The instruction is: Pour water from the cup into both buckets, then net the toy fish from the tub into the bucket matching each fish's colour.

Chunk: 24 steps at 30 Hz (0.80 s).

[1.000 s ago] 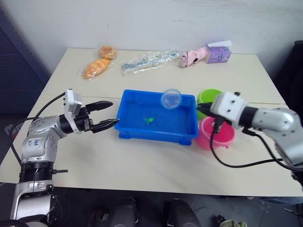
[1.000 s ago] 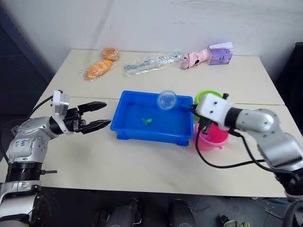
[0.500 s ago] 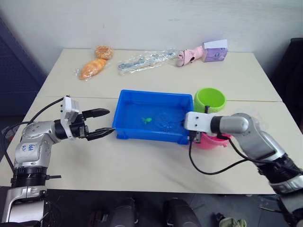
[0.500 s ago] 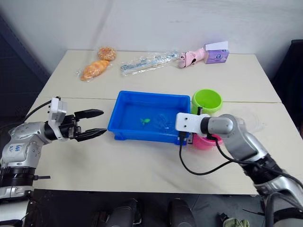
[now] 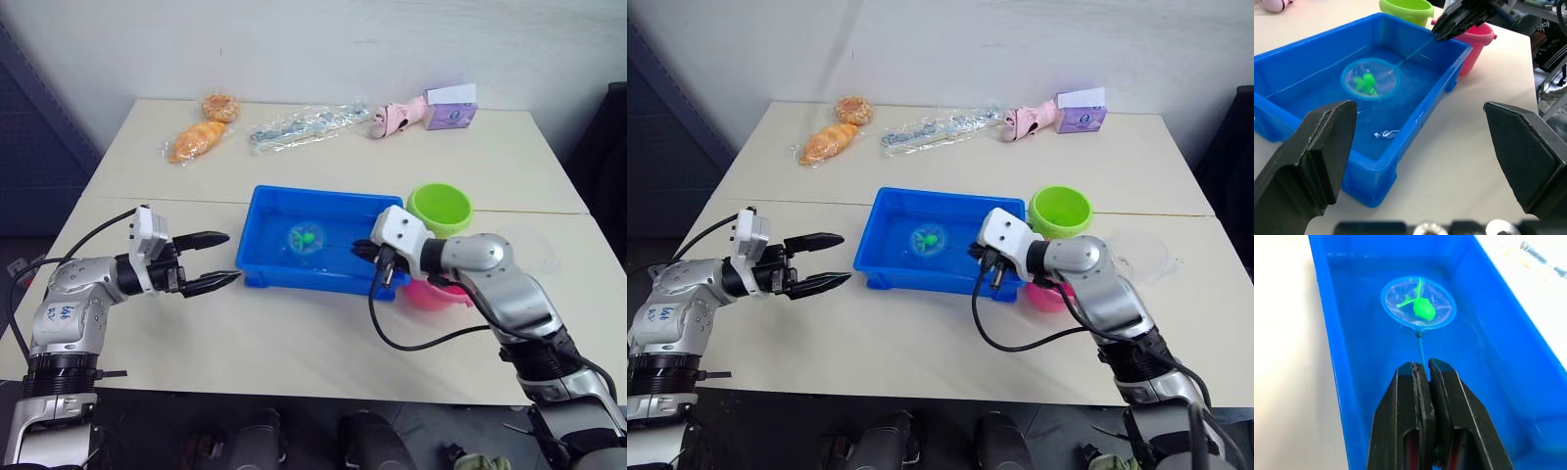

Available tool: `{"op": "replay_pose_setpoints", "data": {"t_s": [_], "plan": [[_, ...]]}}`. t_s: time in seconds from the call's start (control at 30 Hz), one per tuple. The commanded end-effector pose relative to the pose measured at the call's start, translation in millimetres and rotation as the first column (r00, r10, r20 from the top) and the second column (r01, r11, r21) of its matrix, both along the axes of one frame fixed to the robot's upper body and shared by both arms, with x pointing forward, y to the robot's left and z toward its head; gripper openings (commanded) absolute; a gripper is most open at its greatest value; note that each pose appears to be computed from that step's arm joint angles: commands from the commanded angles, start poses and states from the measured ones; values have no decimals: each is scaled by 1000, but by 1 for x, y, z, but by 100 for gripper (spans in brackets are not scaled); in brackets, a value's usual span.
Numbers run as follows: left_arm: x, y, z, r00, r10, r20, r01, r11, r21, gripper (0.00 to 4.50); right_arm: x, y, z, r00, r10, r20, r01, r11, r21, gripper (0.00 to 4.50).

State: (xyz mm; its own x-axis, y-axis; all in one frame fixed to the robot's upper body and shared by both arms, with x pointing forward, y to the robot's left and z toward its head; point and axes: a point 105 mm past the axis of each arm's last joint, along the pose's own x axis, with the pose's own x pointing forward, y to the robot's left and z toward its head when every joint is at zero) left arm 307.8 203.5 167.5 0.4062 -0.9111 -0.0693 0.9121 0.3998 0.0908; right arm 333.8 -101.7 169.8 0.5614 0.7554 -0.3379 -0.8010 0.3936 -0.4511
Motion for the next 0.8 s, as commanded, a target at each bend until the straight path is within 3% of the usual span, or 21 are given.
{"op": "replay_pose_setpoints", "data": {"t_s": [0.03,0.4,0.57,0.7,0.8], "plan": [[0,-7,14,998,-23,51,24,999,-24,446,-16,-17,26,999,-7,46,4,998,56,0],[9,-38,37,996,-79,31,83,983,-163,446,-49,-79,62,972,-176,156,157,980,126,0],[11,-54,59,987,-138,84,154,959,-239,446,-49,-131,74,922,-326,209,315,945,82,0],[10,-67,66,976,-190,107,210,947,-242,446,-44,-172,80,860,-429,275,437,899,34,0],[11,-76,76,968,-193,160,231,934,-274,446,-37,-190,77,828,-458,323,486,874,-7,0]]}}
